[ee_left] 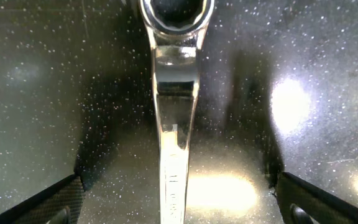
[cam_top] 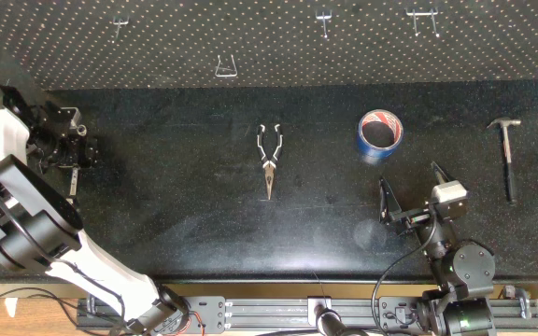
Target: Place Tools Onto Pegboard
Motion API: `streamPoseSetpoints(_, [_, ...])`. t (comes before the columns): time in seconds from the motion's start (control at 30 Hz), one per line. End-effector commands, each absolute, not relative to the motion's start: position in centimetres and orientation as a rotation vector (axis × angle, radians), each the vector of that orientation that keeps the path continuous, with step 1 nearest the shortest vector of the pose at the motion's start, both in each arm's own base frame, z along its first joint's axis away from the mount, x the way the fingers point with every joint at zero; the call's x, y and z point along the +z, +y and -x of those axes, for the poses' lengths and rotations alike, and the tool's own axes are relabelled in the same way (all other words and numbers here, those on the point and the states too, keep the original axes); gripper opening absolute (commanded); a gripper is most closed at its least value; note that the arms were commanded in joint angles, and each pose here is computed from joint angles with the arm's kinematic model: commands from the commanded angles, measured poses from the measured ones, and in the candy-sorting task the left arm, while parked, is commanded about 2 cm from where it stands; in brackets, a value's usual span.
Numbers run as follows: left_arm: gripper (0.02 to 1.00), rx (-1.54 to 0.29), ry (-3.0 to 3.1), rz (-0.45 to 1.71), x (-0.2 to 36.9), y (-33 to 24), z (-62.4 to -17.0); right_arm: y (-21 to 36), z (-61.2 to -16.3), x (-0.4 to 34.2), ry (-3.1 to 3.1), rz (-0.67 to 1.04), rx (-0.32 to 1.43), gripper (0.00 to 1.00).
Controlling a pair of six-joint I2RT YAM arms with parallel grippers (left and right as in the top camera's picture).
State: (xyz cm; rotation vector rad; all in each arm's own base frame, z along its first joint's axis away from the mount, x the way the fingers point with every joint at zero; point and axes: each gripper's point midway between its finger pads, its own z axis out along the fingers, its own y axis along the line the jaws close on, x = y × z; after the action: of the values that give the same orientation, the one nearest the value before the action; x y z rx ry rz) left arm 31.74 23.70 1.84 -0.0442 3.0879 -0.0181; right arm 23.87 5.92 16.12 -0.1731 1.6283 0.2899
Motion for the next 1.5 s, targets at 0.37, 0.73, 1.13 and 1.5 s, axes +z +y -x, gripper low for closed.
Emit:
streamPoseSetpoints(0.37, [0.029,-0.047,3.041,0.038,2.7,23.3,-32.9,6.0,-23.8,16.1,1.626,0.167,0.295,0.998])
streamPoseSetpoints(0.73, [0.027,0.11,2.698,0.13,12.3,21.6,-33.8,5.9,-23.8,16.1,1.626,0.167,0.295,0.998])
streamPoseSetpoints(1.13, [0.027,0.031,2.235,-0.243,20.4,6.2,-36.6,6.0,-23.8,16.1,1.626,0.167,0.295,1.0])
streamPoseSetpoints(1.5, [0.027,0.126,2.057,-0.168,21.8,3.3,-40.3,6.0,-23.8,16.1,1.626,0.167,0.295,1.0])
